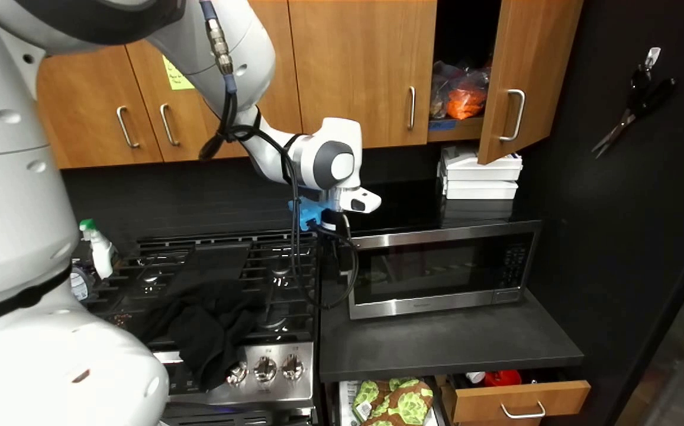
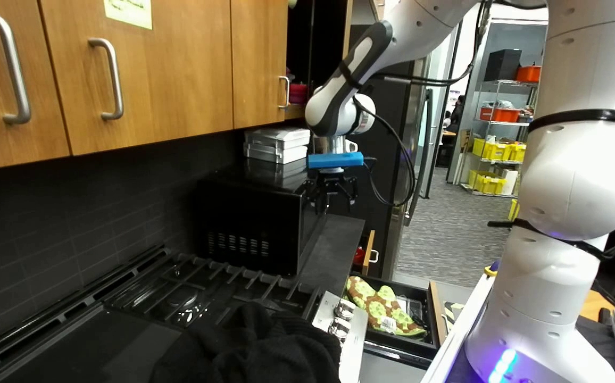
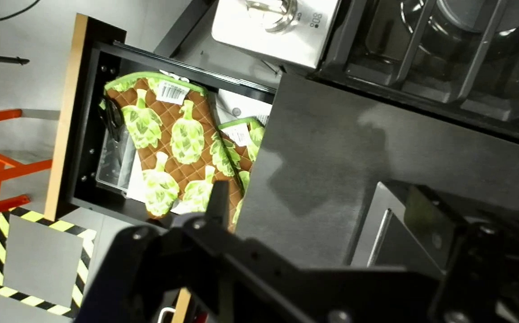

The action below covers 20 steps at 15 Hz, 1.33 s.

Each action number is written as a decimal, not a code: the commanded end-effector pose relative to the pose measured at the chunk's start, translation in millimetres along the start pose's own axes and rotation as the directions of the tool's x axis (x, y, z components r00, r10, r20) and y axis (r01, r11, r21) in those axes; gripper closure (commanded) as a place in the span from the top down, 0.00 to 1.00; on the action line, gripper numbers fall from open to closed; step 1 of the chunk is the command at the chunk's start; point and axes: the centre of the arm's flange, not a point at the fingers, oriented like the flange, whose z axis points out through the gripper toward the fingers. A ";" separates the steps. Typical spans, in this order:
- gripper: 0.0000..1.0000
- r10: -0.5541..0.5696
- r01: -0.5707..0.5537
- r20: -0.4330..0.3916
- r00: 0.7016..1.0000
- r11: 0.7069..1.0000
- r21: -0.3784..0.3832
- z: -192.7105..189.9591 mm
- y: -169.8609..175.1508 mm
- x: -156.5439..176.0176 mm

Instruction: Remove the oven mit from the drawer and put it on top of the microwave

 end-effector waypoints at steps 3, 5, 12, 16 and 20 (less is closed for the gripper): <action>1.00 0.114 -0.114 0.009 0.993 0.993 -0.010 48.8 35.3 46.8; 1.00 0.127 -0.127 -0.007 0.992 0.992 0.002 72.9 45.3 64.0; 1.00 0.226 -0.226 0.008 0.974 0.974 -0.031 150.5 50.3 82.8; 1.00 0.293 -0.289 0.026 0.956 0.953 -0.096 173.8 62.3 77.8; 1.00 0.349 -0.339 0.079 0.934 0.933 -0.124 181.9 84.0 65.6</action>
